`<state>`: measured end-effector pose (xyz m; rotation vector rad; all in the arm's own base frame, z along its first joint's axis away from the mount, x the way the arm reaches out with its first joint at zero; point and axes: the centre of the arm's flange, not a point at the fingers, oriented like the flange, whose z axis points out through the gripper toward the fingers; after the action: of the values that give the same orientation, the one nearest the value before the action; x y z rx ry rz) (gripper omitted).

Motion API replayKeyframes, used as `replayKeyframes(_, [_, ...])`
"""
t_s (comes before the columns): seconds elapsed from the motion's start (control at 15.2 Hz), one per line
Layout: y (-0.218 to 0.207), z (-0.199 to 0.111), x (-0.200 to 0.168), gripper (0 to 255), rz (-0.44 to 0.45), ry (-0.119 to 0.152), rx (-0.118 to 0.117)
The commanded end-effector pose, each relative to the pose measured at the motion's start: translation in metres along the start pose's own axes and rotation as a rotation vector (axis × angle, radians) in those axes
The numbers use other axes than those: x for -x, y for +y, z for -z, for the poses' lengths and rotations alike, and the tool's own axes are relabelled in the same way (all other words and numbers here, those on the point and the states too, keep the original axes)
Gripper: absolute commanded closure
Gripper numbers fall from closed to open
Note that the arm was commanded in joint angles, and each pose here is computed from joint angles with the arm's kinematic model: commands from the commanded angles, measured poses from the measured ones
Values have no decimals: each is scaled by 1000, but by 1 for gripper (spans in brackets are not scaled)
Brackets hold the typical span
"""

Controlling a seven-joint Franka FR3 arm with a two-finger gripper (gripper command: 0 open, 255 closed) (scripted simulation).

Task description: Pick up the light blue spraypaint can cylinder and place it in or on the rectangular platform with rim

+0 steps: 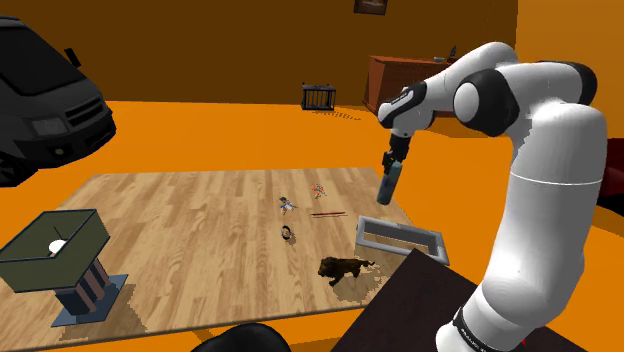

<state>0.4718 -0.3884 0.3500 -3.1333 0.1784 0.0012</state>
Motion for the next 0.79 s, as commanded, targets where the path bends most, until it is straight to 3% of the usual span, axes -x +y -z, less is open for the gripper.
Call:
replayKeyframes(0.0, [-6,10,18,255,0,1,0])
replayKeyframes(0.73, [-49,71,145,255,0,1,0])
